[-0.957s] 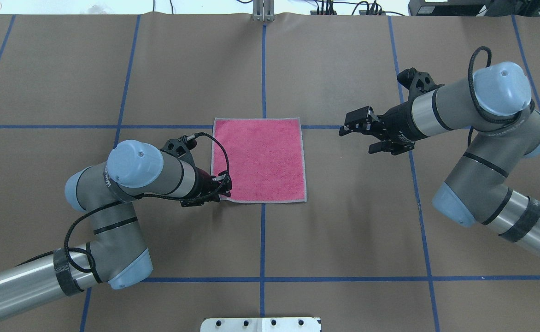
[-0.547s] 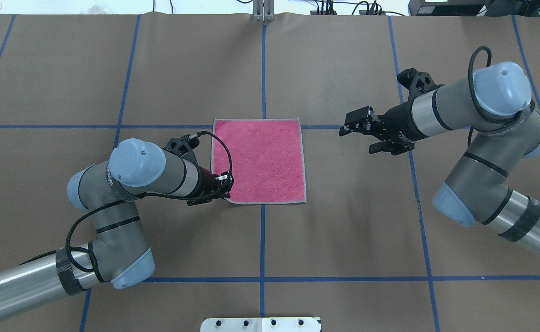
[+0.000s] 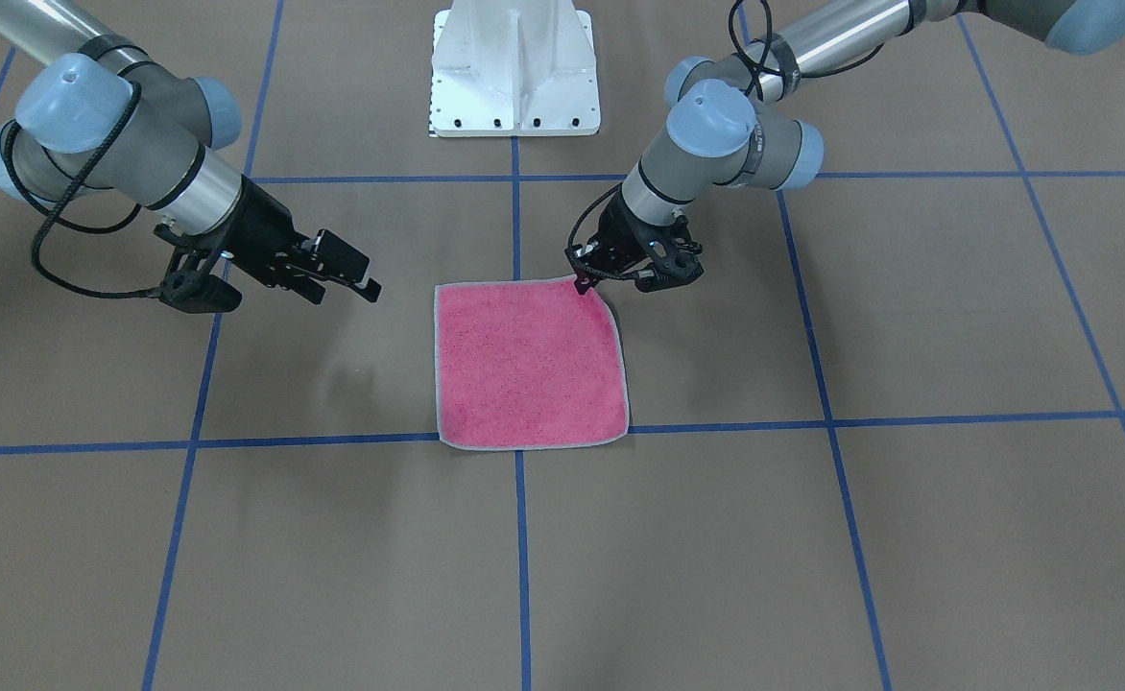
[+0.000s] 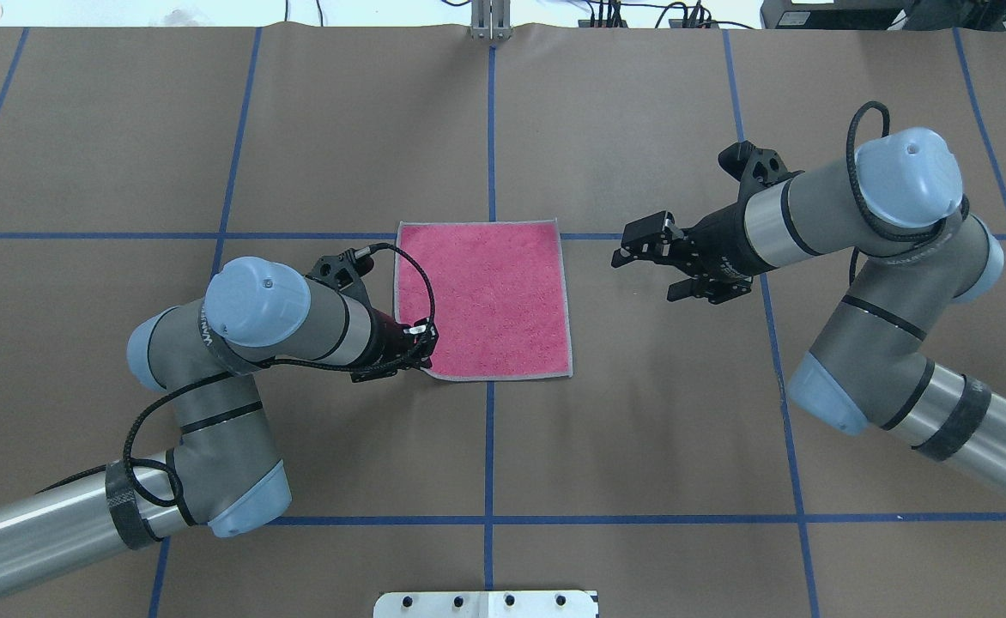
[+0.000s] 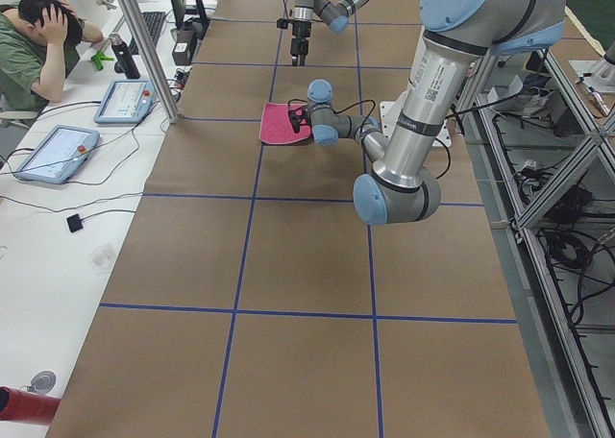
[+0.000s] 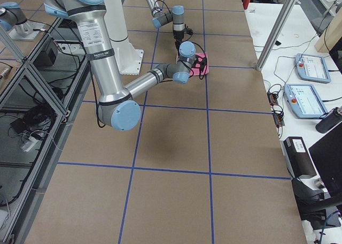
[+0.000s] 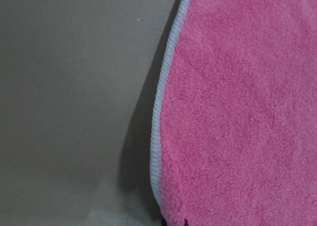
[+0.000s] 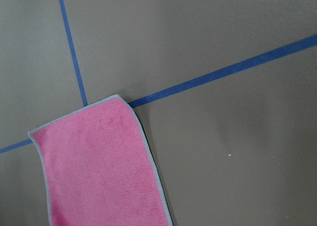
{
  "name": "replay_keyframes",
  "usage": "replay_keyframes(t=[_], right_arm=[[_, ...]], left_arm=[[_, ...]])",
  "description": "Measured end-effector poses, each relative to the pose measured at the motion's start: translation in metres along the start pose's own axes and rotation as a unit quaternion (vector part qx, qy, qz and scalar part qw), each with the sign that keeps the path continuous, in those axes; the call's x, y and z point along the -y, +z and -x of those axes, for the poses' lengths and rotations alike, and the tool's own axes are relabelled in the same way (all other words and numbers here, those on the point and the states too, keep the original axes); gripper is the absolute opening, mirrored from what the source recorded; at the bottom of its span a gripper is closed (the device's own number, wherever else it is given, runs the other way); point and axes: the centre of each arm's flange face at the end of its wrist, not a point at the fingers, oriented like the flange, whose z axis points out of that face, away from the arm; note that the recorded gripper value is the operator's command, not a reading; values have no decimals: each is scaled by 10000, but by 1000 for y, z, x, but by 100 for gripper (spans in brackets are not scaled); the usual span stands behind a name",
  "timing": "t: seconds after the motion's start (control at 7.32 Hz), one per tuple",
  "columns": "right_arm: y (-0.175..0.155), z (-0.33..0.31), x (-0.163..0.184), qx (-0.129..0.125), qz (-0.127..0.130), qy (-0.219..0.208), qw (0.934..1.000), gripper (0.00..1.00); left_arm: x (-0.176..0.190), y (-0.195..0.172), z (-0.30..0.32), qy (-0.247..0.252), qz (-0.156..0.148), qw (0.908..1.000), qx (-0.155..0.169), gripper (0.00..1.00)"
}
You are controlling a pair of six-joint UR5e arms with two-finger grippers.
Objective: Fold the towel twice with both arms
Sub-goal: 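Lower the right gripper onto the towel corner nearest it and grasp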
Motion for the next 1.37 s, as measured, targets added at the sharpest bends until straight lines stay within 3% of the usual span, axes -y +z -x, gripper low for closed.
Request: replay_keyframes(t=[0.41, 0.82, 1.37], right_arm=[[32, 29, -26, 32, 154, 249, 9996, 99], [80, 33, -43, -136, 64, 283, 9995, 98], [105, 20, -54, -345, 155, 259, 9989, 98]], left_arm=[[0, 0, 0, 0, -1, 10000, -2, 0], [0, -1, 0, 0, -4, 10000, -8, 0], [0, -1, 0, 0, -3, 10000, -6, 0]])
